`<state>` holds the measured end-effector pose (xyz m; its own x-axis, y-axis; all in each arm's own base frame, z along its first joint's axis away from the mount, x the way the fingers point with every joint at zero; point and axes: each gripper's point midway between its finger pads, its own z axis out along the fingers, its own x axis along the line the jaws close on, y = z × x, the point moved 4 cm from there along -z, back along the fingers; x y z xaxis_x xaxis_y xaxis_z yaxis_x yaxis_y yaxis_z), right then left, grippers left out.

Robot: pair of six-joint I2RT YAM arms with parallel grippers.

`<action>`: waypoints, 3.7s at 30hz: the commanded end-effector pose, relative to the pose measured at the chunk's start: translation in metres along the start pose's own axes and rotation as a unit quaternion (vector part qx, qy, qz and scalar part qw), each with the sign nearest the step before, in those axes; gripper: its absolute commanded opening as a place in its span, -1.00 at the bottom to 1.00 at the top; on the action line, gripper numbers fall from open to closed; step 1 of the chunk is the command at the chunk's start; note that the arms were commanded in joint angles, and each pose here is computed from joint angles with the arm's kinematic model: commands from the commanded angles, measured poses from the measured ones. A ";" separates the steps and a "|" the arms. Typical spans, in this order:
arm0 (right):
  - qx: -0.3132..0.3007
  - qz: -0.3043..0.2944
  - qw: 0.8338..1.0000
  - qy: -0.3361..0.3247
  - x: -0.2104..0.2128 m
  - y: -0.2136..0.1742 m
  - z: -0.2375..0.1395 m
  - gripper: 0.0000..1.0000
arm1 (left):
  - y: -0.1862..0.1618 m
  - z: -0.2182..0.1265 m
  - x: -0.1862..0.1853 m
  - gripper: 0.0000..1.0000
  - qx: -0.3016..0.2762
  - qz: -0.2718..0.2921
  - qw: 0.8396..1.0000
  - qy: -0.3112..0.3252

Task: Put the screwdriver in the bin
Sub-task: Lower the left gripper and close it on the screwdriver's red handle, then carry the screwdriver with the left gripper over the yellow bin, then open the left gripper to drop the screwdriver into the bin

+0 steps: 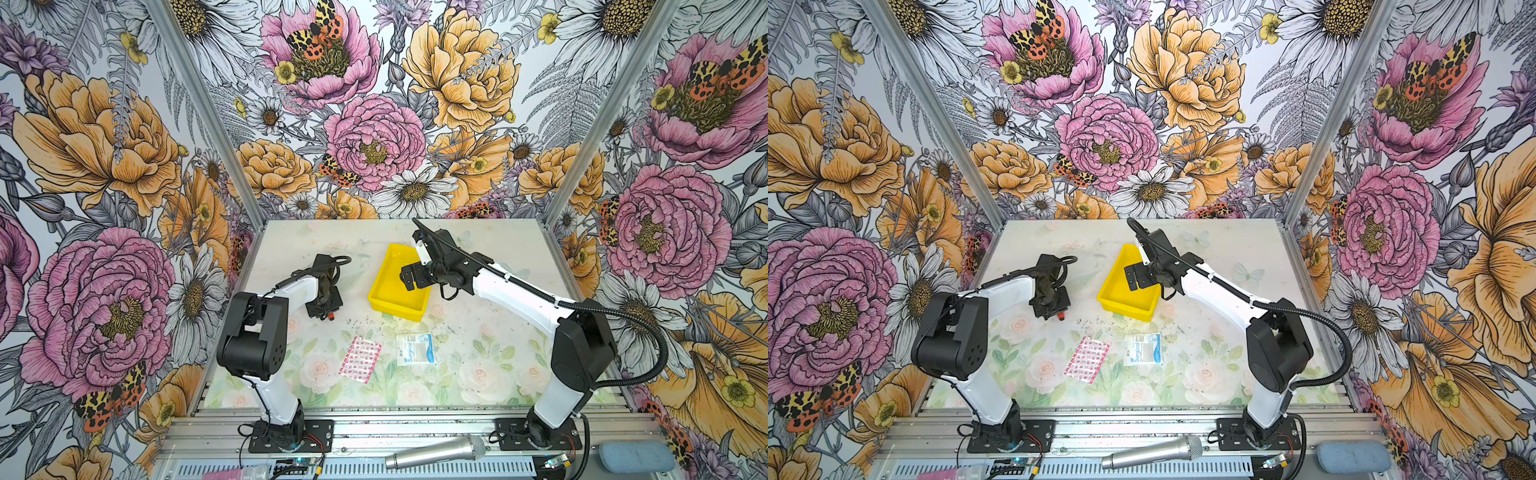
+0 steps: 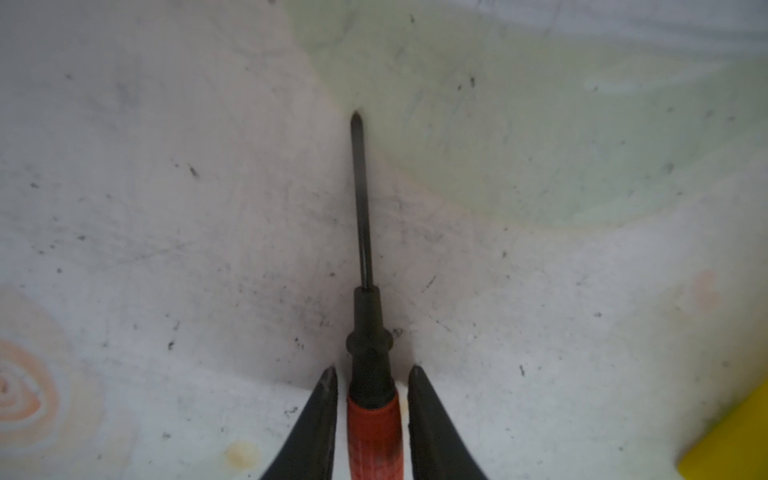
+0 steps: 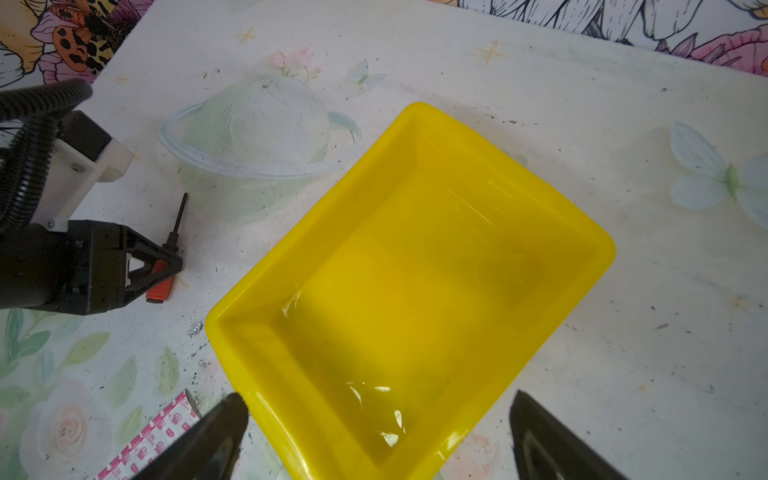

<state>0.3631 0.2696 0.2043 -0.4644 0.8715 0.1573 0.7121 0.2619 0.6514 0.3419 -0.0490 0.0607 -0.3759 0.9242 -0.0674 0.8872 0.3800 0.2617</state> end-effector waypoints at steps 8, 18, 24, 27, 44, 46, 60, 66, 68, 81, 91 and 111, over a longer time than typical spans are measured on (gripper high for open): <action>-0.034 -0.004 0.999 -0.007 -0.002 0.019 -0.012 0.99 | 0.000 0.001 -0.002 -0.77 -0.006 0.004 1.000 0.009; -0.053 0.013 0.998 -0.012 -0.016 0.027 -0.026 0.99 | 0.014 -0.030 -0.019 -0.96 -0.048 0.020 0.998 -0.027; -0.062 0.043 0.997 -0.009 -0.027 0.030 -0.029 0.99 | 0.032 -0.065 -0.045 -0.95 -0.094 0.060 0.992 -0.052; -0.067 0.054 0.996 -0.011 -0.033 0.031 -0.033 0.99 | 0.040 -0.084 -0.062 -0.95 -0.113 0.081 0.988 -0.065; -0.083 0.126 0.988 -0.031 -0.072 0.016 -0.049 0.99 | 0.046 -0.133 -0.183 -0.94 -0.147 0.194 0.954 -0.177; -0.080 0.132 0.987 -0.034 -0.075 0.010 -0.049 0.99 | 0.038 -0.119 -0.197 -0.94 -0.132 0.209 0.953 -0.177; -0.071 0.184 0.978 -0.064 -0.100 -0.017 -0.054 0.99 | -0.006 -0.071 -0.252 -0.91 -0.078 0.263 0.946 -0.175; -0.067 0.198 0.976 -0.068 -0.104 -0.023 -0.054 0.99 | -0.011 -0.051 -0.256 -0.89 -0.068 0.274 0.946 -0.160; -0.066 0.203 0.974 -0.070 -0.106 -0.025 -0.054 0.99 | -0.011 -0.045 -0.256 -0.88 -0.065 0.275 0.946 -0.157; -0.066 0.214 0.972 -0.073 -0.109 -0.028 -0.054 0.99 | -0.018 -0.017 -0.257 -0.73 -0.043 0.280 0.949 -0.141; -0.071 0.216 0.971 -0.079 -0.111 -0.026 -0.057 0.99 | -0.020 -0.009 -0.256 -0.51 -0.035 0.281 0.949 -0.137; -0.079 0.189 0.976 -0.070 -0.108 -0.035 -0.073 0.99 | -0.010 -0.074 -0.238 -0.07 -0.089 0.242 0.955 -0.148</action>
<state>0.3544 0.1399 0.2094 -0.0719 0.9448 0.3197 0.7490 -0.1606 0.6429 0.4056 -0.2799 0.1086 0.2054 0.9674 -0.1482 0.8993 -0.1268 0.4186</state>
